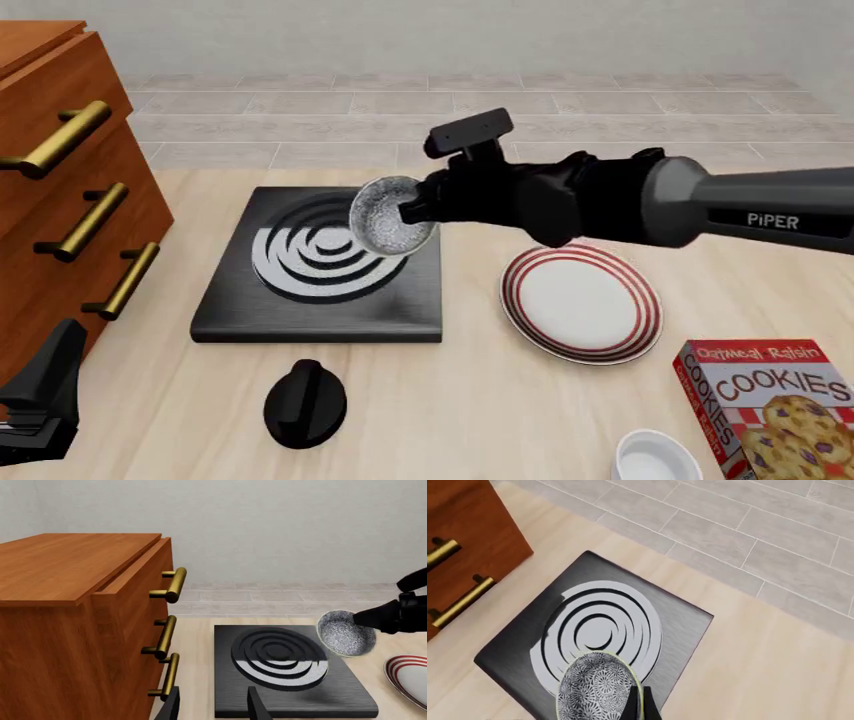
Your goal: Pick the akita bowl on the stove and place it on the plate.
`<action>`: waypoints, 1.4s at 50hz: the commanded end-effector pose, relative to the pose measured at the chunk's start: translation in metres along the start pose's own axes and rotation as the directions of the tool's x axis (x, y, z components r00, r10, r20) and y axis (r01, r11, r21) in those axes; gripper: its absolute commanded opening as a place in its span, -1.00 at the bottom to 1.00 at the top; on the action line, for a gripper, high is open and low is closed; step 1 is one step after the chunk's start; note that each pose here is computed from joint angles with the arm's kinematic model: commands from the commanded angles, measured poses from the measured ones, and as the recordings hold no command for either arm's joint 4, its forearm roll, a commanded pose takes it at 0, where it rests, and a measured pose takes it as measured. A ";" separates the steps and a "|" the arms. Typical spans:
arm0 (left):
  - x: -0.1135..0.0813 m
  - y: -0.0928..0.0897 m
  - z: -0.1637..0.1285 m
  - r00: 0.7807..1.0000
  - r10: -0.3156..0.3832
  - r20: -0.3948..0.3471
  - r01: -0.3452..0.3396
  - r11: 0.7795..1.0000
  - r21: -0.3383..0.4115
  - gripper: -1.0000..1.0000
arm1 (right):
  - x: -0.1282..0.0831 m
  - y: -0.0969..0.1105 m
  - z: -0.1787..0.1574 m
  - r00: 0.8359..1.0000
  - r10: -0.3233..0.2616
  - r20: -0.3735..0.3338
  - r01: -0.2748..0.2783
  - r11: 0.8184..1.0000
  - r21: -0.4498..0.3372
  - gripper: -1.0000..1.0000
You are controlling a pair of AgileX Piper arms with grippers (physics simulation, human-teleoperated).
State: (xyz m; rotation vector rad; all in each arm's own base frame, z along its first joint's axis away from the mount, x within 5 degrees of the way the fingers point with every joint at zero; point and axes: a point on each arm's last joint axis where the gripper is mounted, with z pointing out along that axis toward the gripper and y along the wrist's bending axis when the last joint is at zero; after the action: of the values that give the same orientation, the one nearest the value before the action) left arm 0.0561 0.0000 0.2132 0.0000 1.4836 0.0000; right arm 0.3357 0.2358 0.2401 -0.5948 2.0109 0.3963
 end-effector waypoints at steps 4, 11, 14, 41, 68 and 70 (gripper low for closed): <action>0.000 0.000 0.000 1.000 0.000 0.000 0.000 1.000 0.000 1.00 | -0.003 -0.013 -0.033 0.996 0.063 0.058 -0.065 0.998 0.024 -1.00; 0.000 0.000 0.000 1.000 0.000 0.000 0.000 1.000 0.000 1.00 | -0.001 -0.022 -0.045 0.993 0.087 0.080 -0.091 0.995 0.045 -1.00; 0.000 0.000 0.000 1.000 0.000 0.000 0.000 1.000 0.000 1.00 | 0.001 -0.028 -0.051 0.991 0.097 0.087 -0.102 0.993 0.058 -1.00; 0.000 0.000 0.000 1.000 0.000 0.000 0.000 1.000 0.000 1.00 | 0.023 -0.076 -0.089 0.981 0.150 0.125 -0.172 0.967 0.190 -1.00; 0.000 0.000 0.000 1.000 0.000 0.000 0.000 1.000 0.000 1.00 | 0.063 -0.111 -0.094 0.965 0.226 0.135 -0.256 0.923 0.287 -1.00; 0.000 0.000 0.000 1.000 0.000 0.000 0.000 1.000 0.000 1.00 | 0.066 -0.113 -0.093 0.964 0.229 0.134 -0.260 0.920 0.294 -1.00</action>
State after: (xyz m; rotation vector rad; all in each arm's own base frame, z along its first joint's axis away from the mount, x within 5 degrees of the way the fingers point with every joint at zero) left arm 0.0561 0.0000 0.2132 0.0000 1.4836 0.0000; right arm 0.3055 0.0919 0.2326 -0.1910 2.0028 0.2551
